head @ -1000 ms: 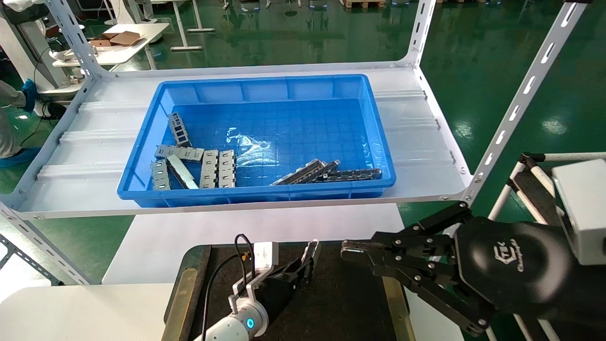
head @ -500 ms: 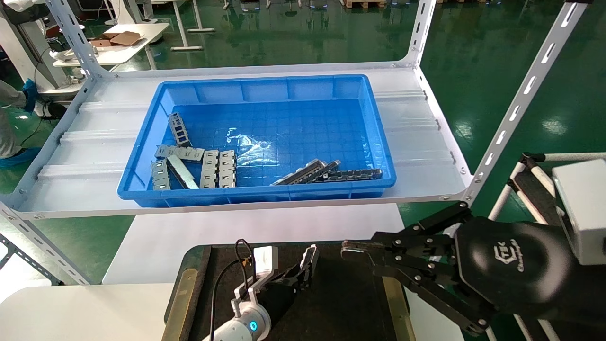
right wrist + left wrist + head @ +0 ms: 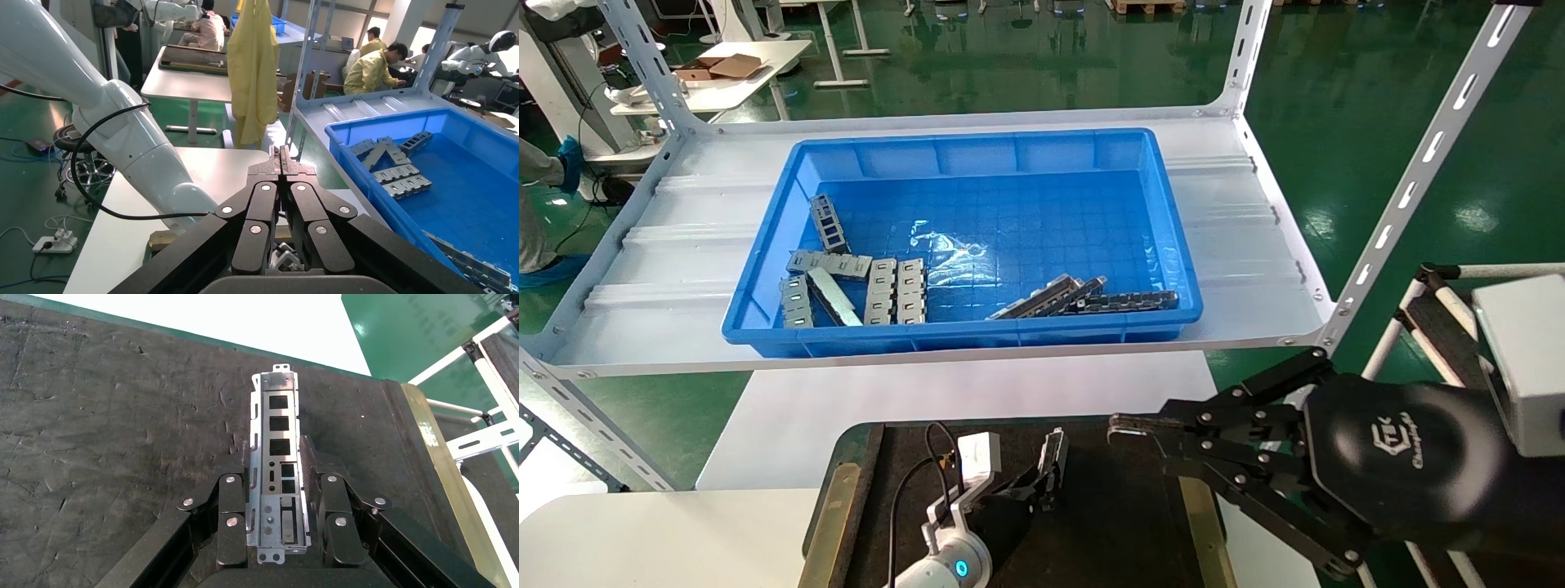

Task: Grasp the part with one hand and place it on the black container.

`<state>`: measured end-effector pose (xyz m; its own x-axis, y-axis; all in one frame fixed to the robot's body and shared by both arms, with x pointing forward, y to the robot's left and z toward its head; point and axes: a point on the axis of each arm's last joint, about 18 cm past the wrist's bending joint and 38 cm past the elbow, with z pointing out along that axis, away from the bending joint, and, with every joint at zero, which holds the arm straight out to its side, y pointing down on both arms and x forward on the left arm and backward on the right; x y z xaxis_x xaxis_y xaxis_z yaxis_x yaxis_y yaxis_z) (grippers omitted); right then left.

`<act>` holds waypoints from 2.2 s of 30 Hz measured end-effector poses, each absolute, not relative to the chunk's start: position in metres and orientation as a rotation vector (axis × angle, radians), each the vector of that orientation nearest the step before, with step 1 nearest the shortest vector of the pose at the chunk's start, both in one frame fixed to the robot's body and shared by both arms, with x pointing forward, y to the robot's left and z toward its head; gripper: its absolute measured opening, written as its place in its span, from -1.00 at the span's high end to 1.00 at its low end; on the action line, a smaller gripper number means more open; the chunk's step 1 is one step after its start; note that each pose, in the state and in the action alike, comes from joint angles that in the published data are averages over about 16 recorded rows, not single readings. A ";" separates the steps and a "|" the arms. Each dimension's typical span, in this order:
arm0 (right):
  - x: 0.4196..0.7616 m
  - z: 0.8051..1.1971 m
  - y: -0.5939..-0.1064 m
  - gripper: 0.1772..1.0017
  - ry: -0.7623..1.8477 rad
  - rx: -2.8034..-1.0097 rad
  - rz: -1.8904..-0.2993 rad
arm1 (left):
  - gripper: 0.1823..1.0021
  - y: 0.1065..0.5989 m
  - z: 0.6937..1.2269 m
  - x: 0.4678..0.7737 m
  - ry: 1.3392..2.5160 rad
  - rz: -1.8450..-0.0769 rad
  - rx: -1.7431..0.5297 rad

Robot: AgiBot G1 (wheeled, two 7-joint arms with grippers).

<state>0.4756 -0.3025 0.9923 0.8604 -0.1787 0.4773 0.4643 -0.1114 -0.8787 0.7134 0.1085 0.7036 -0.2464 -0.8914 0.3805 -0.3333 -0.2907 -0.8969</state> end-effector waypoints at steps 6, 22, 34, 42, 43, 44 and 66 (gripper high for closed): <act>0.476 0.992 -0.303 0.92 -0.229 -1.595 -0.552 | 0.54 0.106 0.704 0.712 1.479 -1.564 -1.557; 0.476 0.992 -0.303 0.41 -0.229 -1.595 -0.552 | 0.00 0.102 0.722 0.714 1.494 -1.567 -1.504; 0.476 0.992 -0.303 -0.24 -0.229 -1.595 -0.552 | -0.57 0.120 0.742 0.706 1.652 -1.557 -1.304; 0.476 0.992 -0.303 -0.64 -0.229 -1.595 -0.552 | -0.84 0.145 0.754 0.683 1.812 -1.530 -1.116; 0.476 0.992 -0.303 -0.68 -0.229 -1.595 -0.552 | -0.86 0.149 0.756 0.680 1.828 -1.526 -1.092; 0.476 0.992 -0.303 -0.73 -0.229 -1.595 -0.552 | -0.88 0.152 0.758 0.677 1.843 -1.522 -1.068; 0.476 0.992 -0.303 -1.00 -0.229 -1.595 -0.552 | -1.00 0.231 0.807 0.611 2.040 -1.430 -0.600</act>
<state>0.4756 -0.3025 0.9923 0.8604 -0.1787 0.4773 0.4643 -0.1114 -0.8787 0.6113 0.2314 0.8071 -0.7362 -0.6478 -0.1960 -0.0367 0.3274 -0.9442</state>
